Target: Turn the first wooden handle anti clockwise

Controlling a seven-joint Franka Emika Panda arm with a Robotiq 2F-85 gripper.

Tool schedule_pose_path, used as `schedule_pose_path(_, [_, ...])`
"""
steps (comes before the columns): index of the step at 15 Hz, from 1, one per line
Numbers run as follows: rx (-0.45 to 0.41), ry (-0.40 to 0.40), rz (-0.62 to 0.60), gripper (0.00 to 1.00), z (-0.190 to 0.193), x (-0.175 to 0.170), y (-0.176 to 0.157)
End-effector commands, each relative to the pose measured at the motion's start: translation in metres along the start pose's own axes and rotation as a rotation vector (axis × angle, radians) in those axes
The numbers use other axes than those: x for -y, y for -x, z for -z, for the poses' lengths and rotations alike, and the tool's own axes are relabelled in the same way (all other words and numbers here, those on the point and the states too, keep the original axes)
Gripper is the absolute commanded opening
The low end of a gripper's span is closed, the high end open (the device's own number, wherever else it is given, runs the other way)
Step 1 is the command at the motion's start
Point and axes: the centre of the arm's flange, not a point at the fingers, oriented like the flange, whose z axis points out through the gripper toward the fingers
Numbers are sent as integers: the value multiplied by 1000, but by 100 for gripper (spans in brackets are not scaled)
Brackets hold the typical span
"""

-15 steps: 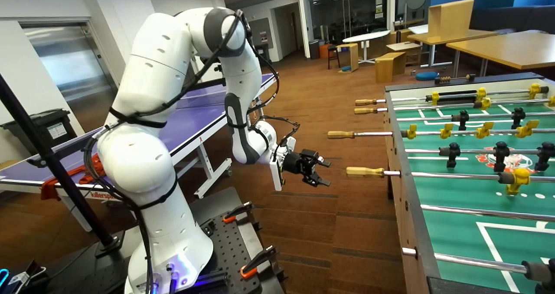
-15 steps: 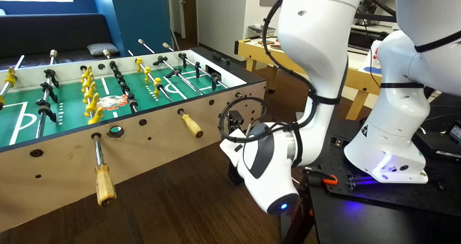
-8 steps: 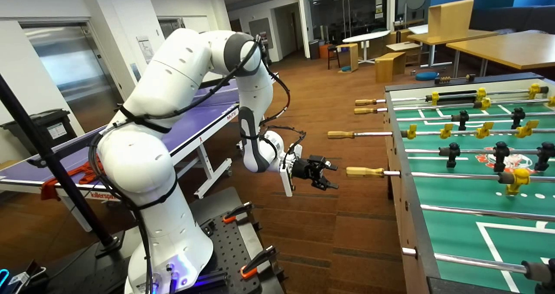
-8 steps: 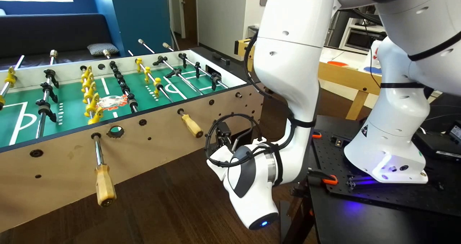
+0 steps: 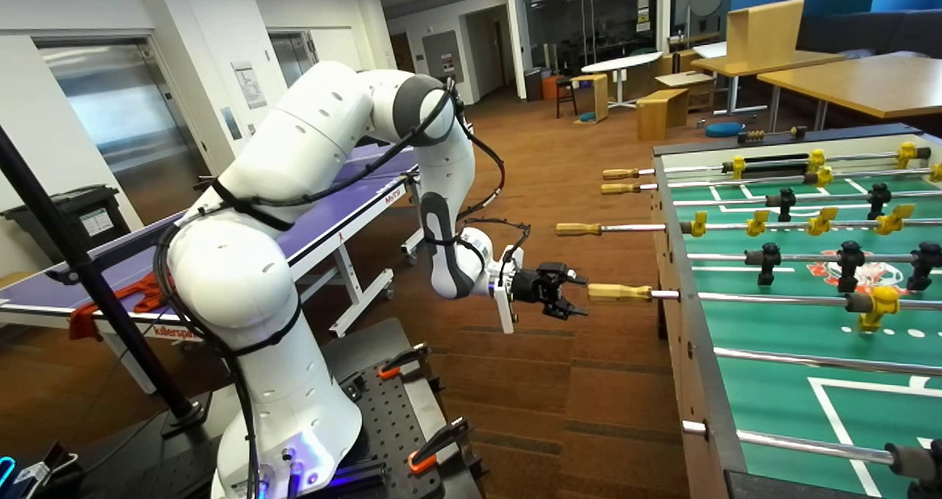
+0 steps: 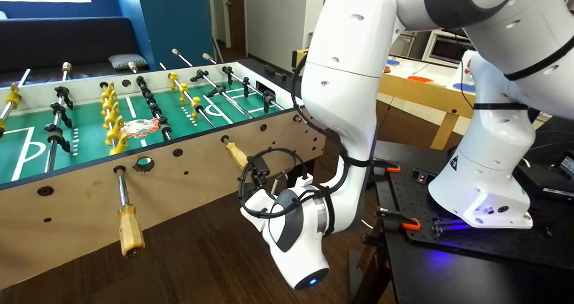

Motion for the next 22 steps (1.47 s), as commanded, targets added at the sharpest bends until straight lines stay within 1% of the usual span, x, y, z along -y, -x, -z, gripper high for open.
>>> schedule_pose_path(1, [-33,26,31,100,-11,4,-17])
schedule_pose_path(7, [-68,41,73,100,-18,2,-23])
schedule_pose_path(16, [-39,51,94,100,-29,4,-9])
schedule_pose_path(17, [-39,55,94,75,-30,4,-9])
schedule_pose_path(18, [-39,56,94,72,-30,4,-8])
schedule_pose_path(19, [-38,57,94,66,-31,4,-8])
schedule_pose_path(20, [-37,58,94,56,-31,4,-8])
schedule_pose_path(22, [-38,71,94,43,-32,2,-8])
